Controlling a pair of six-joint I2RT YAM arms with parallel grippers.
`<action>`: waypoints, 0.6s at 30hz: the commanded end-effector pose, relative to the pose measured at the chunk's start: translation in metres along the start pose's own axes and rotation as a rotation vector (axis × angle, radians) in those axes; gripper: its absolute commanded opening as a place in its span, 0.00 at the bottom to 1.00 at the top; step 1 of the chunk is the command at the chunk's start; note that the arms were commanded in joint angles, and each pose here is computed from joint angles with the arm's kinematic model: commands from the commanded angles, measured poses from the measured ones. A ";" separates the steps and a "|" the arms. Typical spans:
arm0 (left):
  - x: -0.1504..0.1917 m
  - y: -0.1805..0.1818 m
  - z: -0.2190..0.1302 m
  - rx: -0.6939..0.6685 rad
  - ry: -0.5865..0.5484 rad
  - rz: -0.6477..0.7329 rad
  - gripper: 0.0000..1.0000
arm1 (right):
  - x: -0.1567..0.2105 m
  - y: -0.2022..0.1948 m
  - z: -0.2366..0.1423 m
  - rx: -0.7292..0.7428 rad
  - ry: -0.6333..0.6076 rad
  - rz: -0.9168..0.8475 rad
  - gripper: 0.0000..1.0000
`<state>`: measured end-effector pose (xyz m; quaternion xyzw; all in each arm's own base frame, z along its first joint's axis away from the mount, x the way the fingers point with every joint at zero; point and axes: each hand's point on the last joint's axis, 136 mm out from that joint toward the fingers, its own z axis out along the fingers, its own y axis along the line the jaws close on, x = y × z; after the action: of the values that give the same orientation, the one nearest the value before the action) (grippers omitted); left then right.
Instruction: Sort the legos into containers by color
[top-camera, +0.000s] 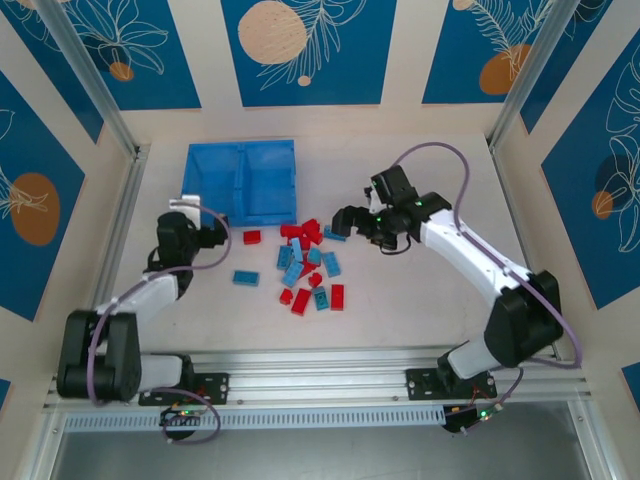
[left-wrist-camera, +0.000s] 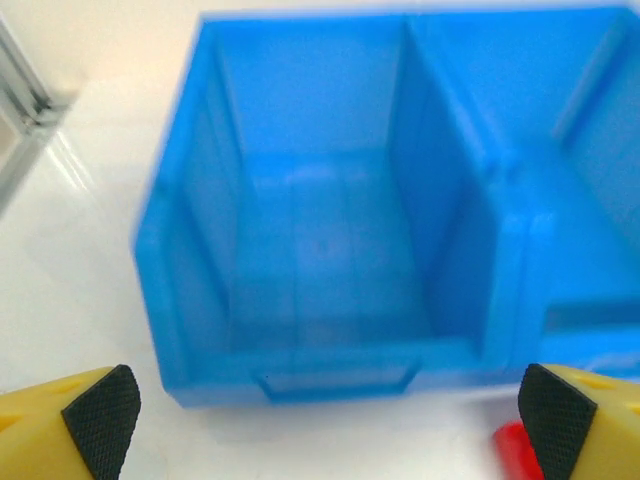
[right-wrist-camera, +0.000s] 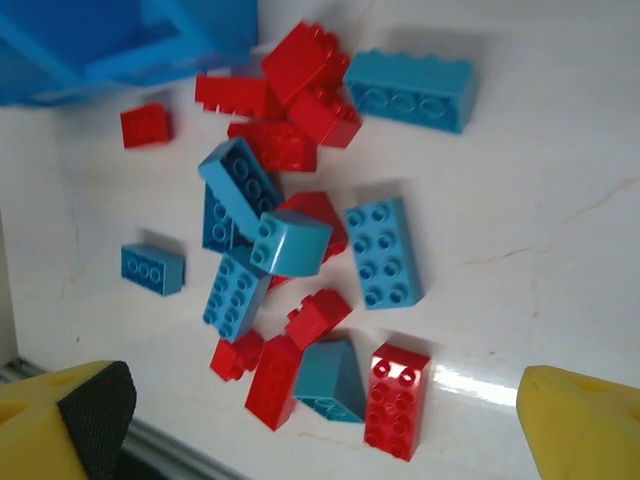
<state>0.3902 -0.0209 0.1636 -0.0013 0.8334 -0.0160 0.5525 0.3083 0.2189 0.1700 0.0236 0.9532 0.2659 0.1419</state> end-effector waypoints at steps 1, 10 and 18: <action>0.010 -0.008 -0.024 -0.030 0.176 -0.171 1.00 | 0.007 0.016 0.005 -0.041 0.093 -0.083 1.00; 0.049 -0.064 -0.083 -0.113 0.557 -0.296 1.00 | -0.009 0.021 0.012 -0.032 0.084 -0.184 0.99; 0.121 -0.093 -0.111 -0.276 0.907 -0.746 1.00 | 0.007 0.014 0.008 -0.018 0.118 -0.186 0.99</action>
<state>0.2722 -0.1108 0.1149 -0.2386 0.9477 -0.0957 0.1893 0.3202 0.2354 0.1633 -0.0627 0.9568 0.2553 0.1245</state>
